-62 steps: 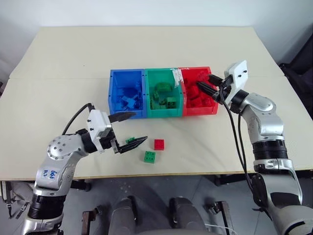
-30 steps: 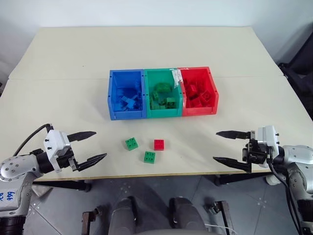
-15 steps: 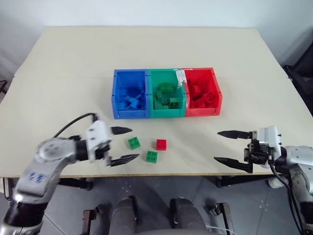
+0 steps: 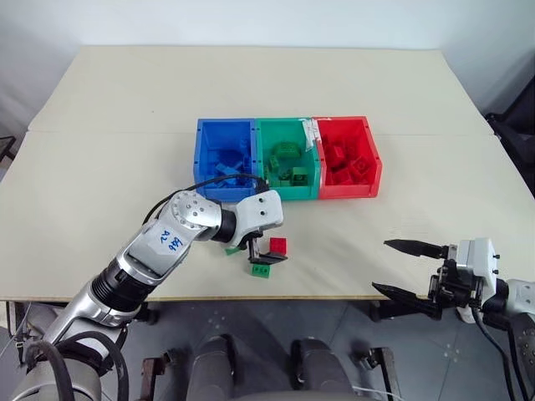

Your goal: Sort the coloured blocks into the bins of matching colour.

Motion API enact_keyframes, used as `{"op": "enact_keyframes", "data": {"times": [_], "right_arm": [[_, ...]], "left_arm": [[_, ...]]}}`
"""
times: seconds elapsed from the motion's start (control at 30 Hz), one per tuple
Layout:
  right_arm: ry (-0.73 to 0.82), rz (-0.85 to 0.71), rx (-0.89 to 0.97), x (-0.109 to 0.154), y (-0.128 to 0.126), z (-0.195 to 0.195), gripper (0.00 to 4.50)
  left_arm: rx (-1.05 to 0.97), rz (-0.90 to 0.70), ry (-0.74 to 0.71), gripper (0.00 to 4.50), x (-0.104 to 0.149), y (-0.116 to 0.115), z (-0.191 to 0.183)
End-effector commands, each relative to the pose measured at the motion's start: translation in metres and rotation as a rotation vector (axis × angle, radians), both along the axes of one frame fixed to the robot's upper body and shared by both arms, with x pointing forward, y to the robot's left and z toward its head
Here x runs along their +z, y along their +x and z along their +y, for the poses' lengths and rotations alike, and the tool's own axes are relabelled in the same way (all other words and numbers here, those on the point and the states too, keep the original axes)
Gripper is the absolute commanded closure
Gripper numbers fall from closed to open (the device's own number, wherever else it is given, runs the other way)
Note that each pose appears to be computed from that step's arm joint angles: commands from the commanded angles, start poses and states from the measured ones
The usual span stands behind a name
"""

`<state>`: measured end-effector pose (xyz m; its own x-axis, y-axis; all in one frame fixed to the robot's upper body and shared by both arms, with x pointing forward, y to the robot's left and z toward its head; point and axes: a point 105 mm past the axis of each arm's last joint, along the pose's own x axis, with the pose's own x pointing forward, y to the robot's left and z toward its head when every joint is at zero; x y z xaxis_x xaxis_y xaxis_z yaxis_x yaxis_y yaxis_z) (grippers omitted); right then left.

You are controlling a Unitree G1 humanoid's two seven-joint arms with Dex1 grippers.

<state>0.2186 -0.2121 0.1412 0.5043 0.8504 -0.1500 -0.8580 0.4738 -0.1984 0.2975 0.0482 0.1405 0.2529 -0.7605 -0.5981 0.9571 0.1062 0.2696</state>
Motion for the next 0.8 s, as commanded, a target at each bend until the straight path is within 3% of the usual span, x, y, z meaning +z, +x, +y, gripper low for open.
{"op": "enact_keyframes", "data": {"times": [0.03,0.4,0.5,0.77,0.8], "right_arm": [[0.019,-0.045,-0.004,0.01,-0.002,0.003,0.02],[0.031,-0.057,0.014,0.013,0.001,0.011,0.02],[0.036,-0.062,0.018,0.015,0.001,0.014,0.0],[0.041,-0.067,0.022,0.015,0.002,0.018,0.0],[0.041,-0.068,0.022,0.015,0.002,0.019,0.0]], "left_arm": [[-0.021,-0.012,0.036,0.0,0.001,0.001,-0.001],[-0.019,0.005,0.058,0.0,-0.013,0.008,-0.01],[-0.019,0.009,0.077,0.59,-0.018,0.01,-0.009],[-0.034,-0.009,0.091,3.04,-0.019,0.016,-0.015],[-0.036,-0.011,0.092,3.03,-0.019,0.016,-0.016]]}}
